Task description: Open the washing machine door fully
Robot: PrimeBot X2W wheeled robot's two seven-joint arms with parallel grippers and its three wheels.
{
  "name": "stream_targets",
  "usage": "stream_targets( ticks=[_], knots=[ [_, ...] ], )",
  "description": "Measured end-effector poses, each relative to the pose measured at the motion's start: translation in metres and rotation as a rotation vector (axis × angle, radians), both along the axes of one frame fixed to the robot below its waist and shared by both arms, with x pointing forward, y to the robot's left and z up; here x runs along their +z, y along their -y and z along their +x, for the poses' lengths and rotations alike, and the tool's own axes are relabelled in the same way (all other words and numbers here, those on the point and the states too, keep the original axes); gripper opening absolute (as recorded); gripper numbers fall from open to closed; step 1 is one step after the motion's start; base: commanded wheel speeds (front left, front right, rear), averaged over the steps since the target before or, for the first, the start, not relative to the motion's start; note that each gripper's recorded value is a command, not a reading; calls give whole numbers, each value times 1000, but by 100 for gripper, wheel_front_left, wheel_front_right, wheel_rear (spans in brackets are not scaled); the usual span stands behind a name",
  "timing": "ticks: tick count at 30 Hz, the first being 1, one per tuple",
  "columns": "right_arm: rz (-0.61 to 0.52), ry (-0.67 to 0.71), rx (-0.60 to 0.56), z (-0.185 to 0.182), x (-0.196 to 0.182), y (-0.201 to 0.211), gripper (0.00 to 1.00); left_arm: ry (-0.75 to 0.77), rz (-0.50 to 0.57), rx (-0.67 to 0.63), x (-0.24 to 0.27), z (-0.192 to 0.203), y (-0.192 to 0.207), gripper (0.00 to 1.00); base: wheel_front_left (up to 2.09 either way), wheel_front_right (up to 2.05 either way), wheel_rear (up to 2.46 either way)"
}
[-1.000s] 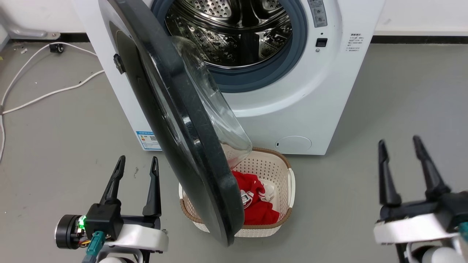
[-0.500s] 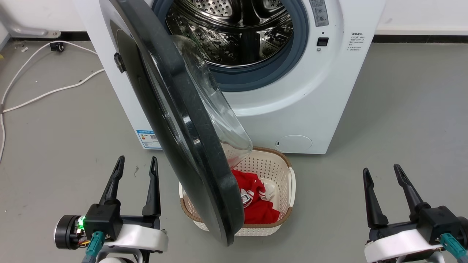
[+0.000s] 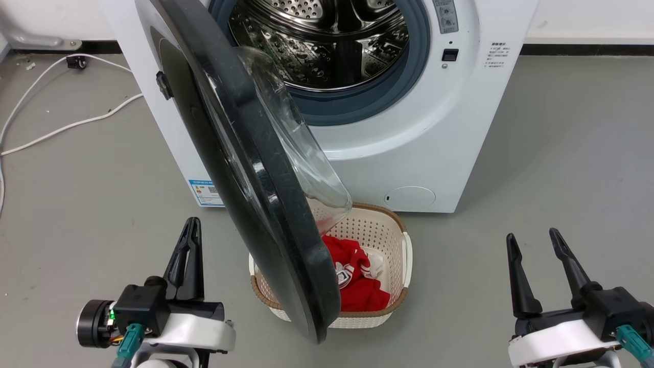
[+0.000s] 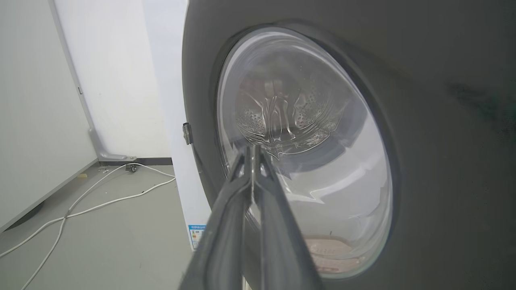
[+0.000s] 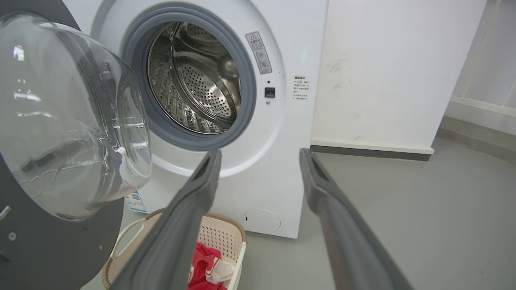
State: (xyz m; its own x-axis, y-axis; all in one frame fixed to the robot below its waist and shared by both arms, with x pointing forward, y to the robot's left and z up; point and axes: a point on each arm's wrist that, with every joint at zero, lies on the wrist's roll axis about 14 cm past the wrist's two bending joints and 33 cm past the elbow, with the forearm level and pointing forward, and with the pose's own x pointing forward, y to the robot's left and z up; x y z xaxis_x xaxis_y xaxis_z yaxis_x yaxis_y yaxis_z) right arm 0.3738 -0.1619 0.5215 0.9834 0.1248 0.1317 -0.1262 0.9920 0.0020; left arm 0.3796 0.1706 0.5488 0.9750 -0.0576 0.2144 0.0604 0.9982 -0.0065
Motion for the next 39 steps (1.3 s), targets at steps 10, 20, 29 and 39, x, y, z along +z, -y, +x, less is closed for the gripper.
stream_targets(
  ticks=[10,20,29,39],
  knots=[
    [13,-8,1,0,-2,0,100,223,6,-6,71,-1,3,0,0,0,0],
    [24,-16,-1,0,-5,0,100,692,30,-56,206,-51,20,0,0,0,0],
    [43,-25,-4,0,-7,1,100,667,-24,-390,196,-71,101,0,0,0,0],
    [55,-38,-6,-1,-11,1,100,134,-75,-596,48,-72,151,0,0,0,0]
  ],
)
